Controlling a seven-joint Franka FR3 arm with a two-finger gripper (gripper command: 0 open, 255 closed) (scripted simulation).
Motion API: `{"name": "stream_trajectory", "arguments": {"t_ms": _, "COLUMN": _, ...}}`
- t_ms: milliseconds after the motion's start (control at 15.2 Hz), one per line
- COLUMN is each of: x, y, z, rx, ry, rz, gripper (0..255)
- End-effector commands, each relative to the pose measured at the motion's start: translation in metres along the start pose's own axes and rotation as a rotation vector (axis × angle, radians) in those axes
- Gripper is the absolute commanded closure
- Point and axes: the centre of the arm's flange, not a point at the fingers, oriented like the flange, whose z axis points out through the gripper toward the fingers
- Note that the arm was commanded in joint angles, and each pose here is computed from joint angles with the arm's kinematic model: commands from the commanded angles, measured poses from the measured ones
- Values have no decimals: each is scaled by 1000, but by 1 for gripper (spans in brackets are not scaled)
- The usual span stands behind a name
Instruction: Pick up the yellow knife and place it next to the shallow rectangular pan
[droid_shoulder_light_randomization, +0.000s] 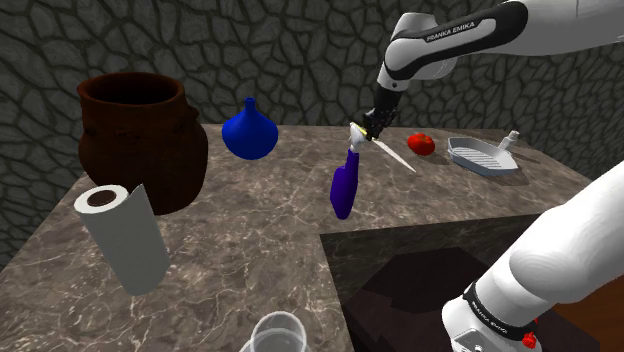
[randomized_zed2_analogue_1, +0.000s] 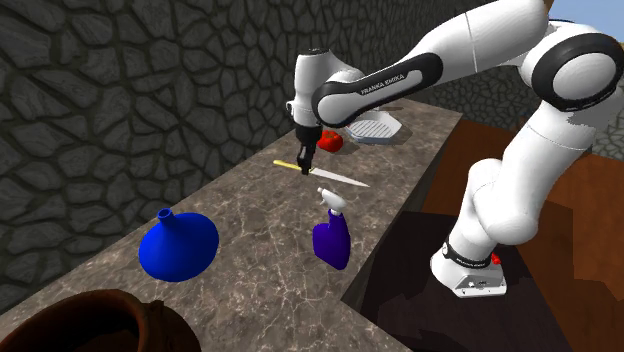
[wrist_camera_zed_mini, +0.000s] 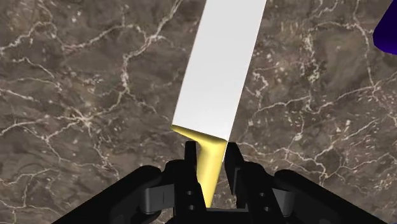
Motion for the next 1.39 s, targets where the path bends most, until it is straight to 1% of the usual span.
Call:
{"name": "stream_trajectory", "arguments": {"t_ms": 0, "x": -23, "y": 18, "z": -5, "rx": 0, "ry": 0, "rz": -1, "gripper": 255}}
{"name": "stream_trajectory", "arguments": {"t_ms": 1188, "x": -208, "y": 170, "z": -20, "rx": 0, "ry": 0, "rz": -1, "gripper": 255}}
{"name": "stream_trajectory", "arguments": {"t_ms": 1320, "x": -209, "y": 171, "z": -10, "rx": 0, "ry": 0, "rz": -1, "gripper": 255}}
